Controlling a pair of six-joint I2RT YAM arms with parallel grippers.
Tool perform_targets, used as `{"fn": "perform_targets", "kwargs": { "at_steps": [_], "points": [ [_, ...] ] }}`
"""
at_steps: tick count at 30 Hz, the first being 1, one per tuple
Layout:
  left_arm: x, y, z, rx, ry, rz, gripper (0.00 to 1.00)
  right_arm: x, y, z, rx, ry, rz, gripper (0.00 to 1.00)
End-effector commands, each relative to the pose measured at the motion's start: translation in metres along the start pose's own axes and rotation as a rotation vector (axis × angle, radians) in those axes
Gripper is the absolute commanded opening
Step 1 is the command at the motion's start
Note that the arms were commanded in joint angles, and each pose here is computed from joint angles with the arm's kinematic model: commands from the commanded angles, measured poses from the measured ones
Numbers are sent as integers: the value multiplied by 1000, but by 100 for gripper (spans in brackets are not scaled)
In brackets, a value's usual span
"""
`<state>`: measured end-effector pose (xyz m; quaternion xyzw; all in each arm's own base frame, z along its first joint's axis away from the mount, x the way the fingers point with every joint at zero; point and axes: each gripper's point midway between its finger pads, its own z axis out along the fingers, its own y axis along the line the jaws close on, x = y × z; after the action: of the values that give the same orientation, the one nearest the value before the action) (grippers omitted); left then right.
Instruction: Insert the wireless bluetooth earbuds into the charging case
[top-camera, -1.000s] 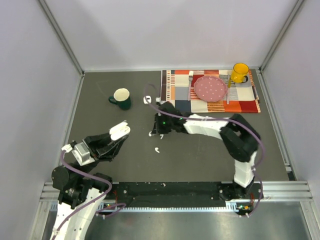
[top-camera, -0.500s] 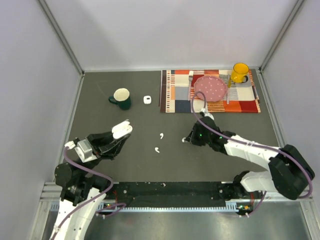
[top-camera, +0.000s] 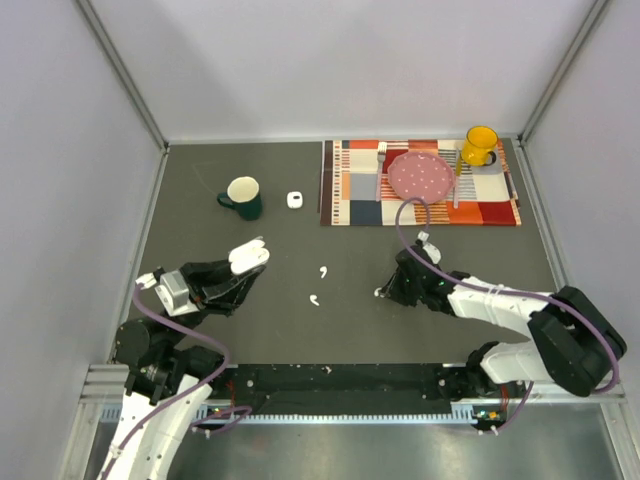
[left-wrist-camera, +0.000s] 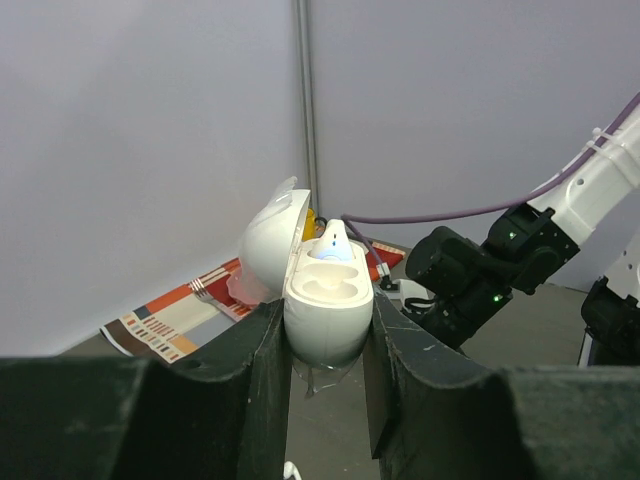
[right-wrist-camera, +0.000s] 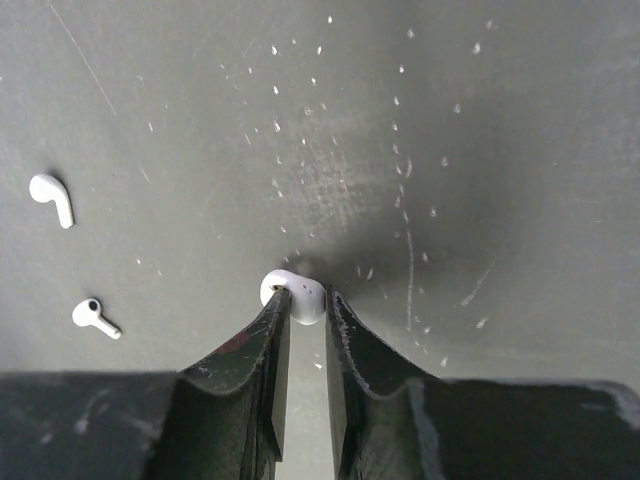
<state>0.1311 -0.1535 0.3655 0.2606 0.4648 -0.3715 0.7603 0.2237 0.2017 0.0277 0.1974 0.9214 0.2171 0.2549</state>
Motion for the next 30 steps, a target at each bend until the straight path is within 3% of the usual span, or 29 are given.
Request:
{"fn": "perform_targets", "kwargs": {
  "at_steps": [1, 13, 17, 20, 22, 30],
  "points": [
    [-8, -3, 4, 24, -28, 6, 0, -5, 9, 7, 0, 6, 31, 19],
    [-5, -1, 5, 21, -18, 1, 0, -18, 20, -8, -50, -35, -53, 42],
    [-4, -1, 6, 20, -15, -2, 0, -36, 32, -25, -103, -109, -171, 45],
    [-4, -1, 6, 23, -17, -5, 0, -49, 34, -29, -111, -151, -306, 43],
    [-4, -1, 7, 26, -17, -10, 0, -49, 35, -25, -151, -111, -362, 38],
    [-2, -1, 8, 28, -18, -28, 0, -31, 32, -8, -225, 22, -412, 32]
  ]
}}
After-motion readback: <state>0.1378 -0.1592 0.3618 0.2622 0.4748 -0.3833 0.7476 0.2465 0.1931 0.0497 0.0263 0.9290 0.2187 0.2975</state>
